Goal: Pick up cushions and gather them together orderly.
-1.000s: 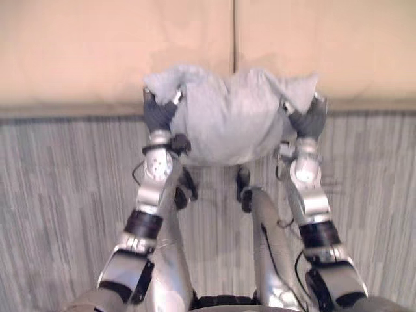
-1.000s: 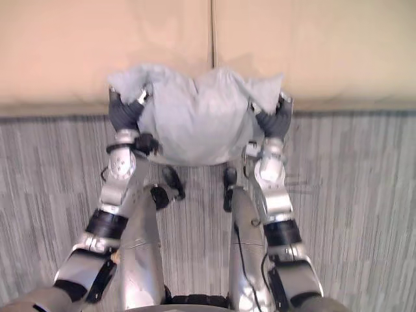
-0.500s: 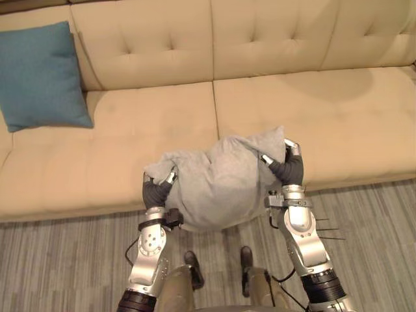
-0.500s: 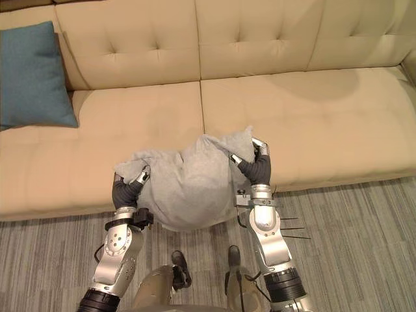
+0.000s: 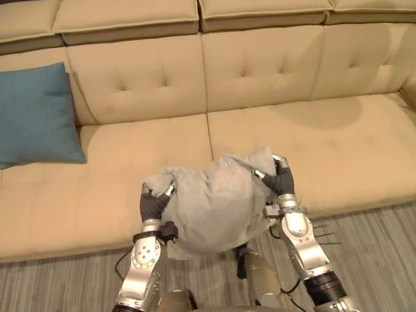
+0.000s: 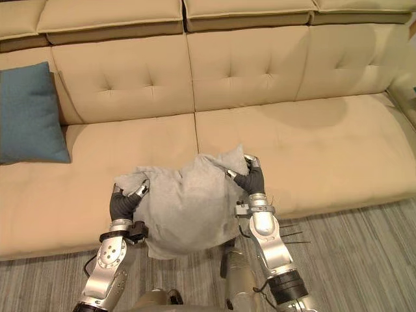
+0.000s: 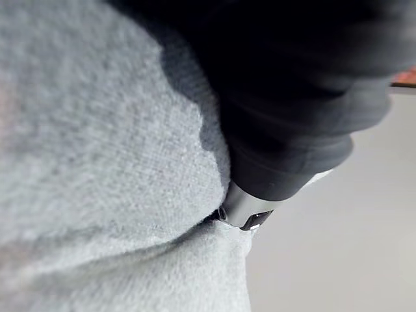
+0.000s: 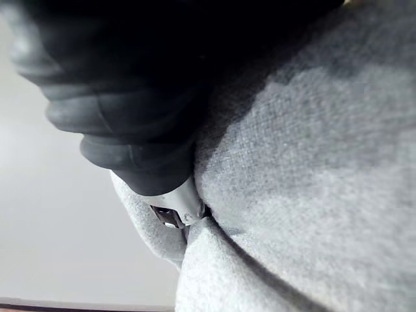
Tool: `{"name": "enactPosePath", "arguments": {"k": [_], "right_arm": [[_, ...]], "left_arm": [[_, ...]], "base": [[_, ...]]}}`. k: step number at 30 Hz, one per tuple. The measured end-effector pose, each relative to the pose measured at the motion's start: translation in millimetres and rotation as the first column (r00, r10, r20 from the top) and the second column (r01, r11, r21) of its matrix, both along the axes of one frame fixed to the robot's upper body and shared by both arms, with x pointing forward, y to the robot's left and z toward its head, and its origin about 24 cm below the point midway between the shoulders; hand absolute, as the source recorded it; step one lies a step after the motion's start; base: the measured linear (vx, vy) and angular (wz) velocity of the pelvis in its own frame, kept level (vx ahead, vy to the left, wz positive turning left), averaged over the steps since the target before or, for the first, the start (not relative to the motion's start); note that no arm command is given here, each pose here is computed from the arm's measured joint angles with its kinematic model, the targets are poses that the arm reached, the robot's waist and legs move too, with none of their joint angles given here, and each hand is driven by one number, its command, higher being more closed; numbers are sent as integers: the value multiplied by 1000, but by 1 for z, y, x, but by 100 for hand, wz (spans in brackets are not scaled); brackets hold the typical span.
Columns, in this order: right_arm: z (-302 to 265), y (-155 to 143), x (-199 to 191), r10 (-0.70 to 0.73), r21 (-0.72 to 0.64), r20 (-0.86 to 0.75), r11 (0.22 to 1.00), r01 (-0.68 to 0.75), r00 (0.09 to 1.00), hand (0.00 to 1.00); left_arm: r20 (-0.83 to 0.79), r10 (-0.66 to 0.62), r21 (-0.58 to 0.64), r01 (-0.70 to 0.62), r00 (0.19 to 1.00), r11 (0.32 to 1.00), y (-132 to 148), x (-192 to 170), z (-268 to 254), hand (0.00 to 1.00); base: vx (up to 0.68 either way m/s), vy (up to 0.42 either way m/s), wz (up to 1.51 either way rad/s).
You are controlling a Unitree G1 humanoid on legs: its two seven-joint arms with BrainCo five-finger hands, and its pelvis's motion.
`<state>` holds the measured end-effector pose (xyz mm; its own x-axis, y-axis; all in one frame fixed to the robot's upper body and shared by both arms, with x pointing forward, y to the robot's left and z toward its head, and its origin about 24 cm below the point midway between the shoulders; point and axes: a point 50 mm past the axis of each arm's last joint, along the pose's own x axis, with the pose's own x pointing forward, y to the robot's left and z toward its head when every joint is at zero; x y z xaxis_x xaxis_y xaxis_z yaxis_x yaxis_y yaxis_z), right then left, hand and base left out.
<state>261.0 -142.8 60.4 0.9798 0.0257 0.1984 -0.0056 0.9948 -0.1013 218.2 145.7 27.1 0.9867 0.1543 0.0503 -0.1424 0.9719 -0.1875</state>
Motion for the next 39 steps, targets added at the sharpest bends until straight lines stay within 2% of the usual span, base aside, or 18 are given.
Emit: {"name": "enactPosePath", "arguments": {"k": [4,9,12,20,26,30,34,39], "right_arm": [[0,-11,-1,-41,-4,0,999,41,999,100],[29,-14,-6,-47,27,138,999,44,989,100],[30,-20,-3,-70,18,139,998,68,988,100],[38,-6,6,-53,68,163,997,43,985,100],[77,5,36,-75,82,292,995,53,954,100],[114,13,52,-93,80,408,995,66,908,100],[167,20,77,-118,62,527,993,100,842,100],[214,11,91,-226,154,591,974,166,774,100]], "left_arm": [[-16,-44,-7,44,999,999,-8,9,-5,100],[2,-101,-11,101,995,995,-18,16,-2,100],[8,-130,-17,130,992,991,-25,17,-1,100],[49,-138,86,133,989,987,-11,25,11,100],[242,-46,171,4,969,985,-6,59,60,100],[385,34,160,-102,922,982,-2,82,103,100],[542,133,135,-242,830,961,6,111,163,100],[675,185,102,-338,715,936,8,128,231,100]], "base": [[422,-140,11],[291,37,3],[111,196,-24],[28,171,-19],[-48,5,-14],[-111,-65,3],[-113,-60,10],[-68,-56,22]]}}
